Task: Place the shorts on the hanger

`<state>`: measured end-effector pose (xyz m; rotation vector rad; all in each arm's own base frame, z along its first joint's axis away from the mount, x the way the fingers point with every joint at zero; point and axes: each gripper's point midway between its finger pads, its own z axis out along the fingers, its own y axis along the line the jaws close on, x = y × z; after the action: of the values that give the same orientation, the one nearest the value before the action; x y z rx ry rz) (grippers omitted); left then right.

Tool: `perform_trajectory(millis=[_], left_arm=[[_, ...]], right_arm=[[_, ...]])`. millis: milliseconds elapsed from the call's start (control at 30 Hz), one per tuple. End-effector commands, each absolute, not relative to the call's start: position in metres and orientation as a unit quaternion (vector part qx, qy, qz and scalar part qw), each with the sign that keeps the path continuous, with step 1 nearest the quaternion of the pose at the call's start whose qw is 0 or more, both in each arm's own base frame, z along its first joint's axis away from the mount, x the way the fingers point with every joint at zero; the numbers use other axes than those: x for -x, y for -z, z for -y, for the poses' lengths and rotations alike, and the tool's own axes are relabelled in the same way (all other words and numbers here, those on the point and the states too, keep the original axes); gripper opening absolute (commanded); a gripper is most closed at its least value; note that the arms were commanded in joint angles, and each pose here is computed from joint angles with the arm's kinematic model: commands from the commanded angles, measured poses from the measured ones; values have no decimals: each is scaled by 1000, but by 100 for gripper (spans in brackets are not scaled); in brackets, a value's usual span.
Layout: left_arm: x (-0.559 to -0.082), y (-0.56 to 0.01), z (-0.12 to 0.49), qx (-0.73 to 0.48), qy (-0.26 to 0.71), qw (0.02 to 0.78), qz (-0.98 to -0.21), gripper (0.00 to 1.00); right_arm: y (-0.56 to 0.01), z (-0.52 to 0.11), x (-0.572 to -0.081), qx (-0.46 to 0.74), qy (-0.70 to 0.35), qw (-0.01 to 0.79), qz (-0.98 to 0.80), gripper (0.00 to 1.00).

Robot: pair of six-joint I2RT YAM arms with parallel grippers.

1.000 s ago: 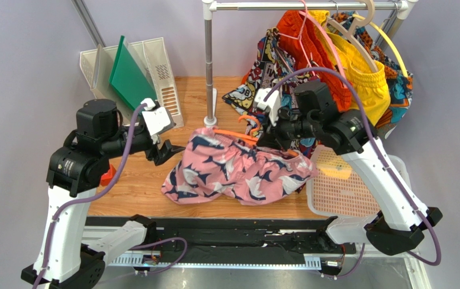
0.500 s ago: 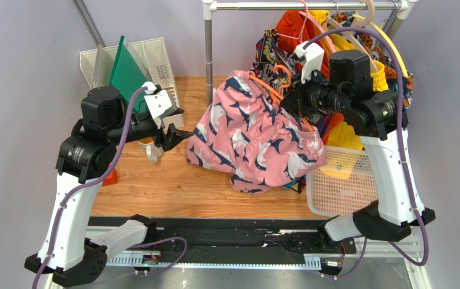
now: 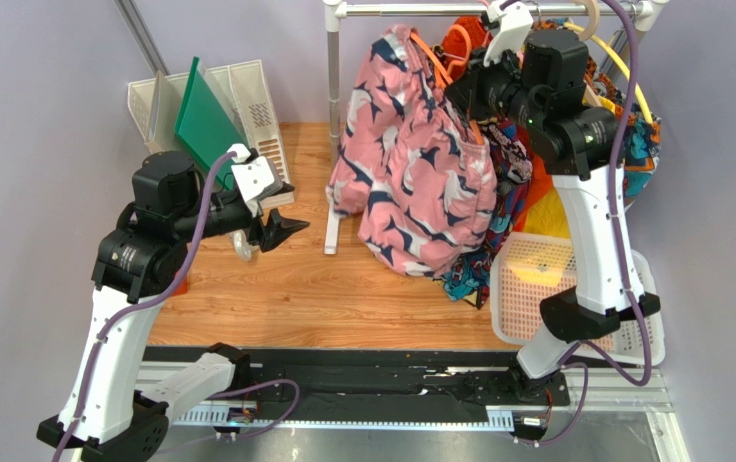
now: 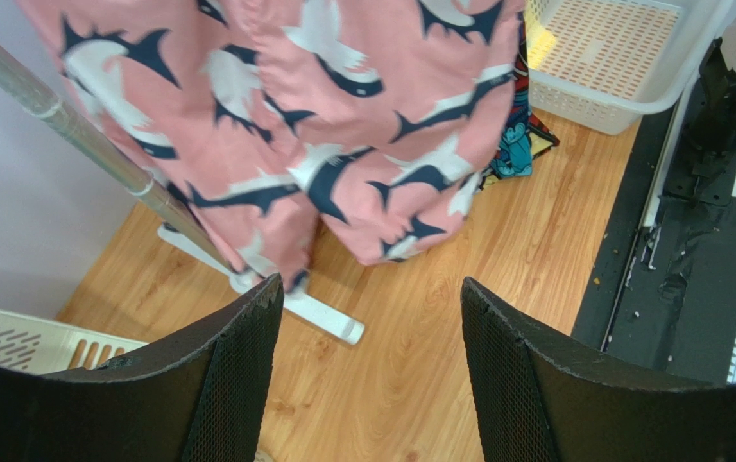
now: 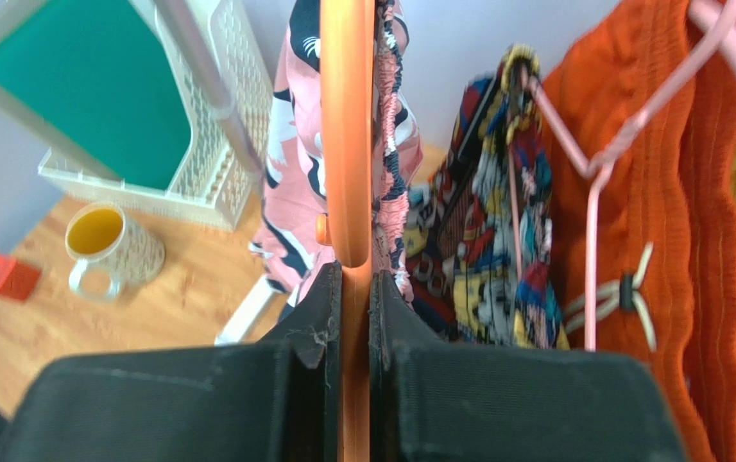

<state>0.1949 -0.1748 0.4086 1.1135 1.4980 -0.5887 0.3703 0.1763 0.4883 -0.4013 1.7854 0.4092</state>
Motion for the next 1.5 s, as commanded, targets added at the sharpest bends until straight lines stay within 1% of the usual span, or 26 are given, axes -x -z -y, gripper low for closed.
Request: perform_trajectory(millis=[0,200,467,633,900,1000,1033,1067,1133,1200,1267,1300,1367,1400,1467], left_arm=[[-189,-412,173,-469,252,569,-627,72],[-184,-404,170,-470,250,565,-630,72],[-181,-395,168,-468,249,560,-637,72],[-181,-390,166,-466,244,558,-642,72],[-180,-378,161,-460,236,545,-660,73],[-184,-372,160,-453,233,536,-673,81],[-185,-370,159,-451,233,532,-677,87],[-186,-366,159,-445,237,525,-686,88],[-188,-360,158,-437,237,516,-698,97],[-189,-354,158,-427,242,503,-711,99],[-192,-348,159,-412,251,490,-726,99],[-193,-345,158,-404,255,482,-734,99],[-195,-341,159,-387,269,464,-750,100],[-193,-337,158,-380,277,450,-759,99],[-197,-332,158,-362,286,427,-778,99]], right_arm=[[-584,-172,-394,113,-191,727,-650,0],[-586,-171,-426,89,-178,745,-637,0],[-567,-169,-465,81,-164,743,-643,0],[-551,-180,-485,83,-176,733,-651,0],[-520,-202,-490,89,-203,698,-681,0],[-513,-210,-487,102,-217,687,-686,0],[-512,-213,-486,106,-220,684,-687,0],[-511,-217,-483,111,-225,682,-687,0],[-510,-226,-478,126,-234,677,-686,0],[-511,-234,-470,137,-241,675,-684,1],[-513,-238,-464,143,-246,673,-682,5],[-512,-239,-461,145,-247,671,-684,14],[-508,-239,-457,150,-251,664,-688,21],[-513,-237,-447,151,-254,664,-687,32],[-507,-234,-440,153,-251,655,-696,44]])
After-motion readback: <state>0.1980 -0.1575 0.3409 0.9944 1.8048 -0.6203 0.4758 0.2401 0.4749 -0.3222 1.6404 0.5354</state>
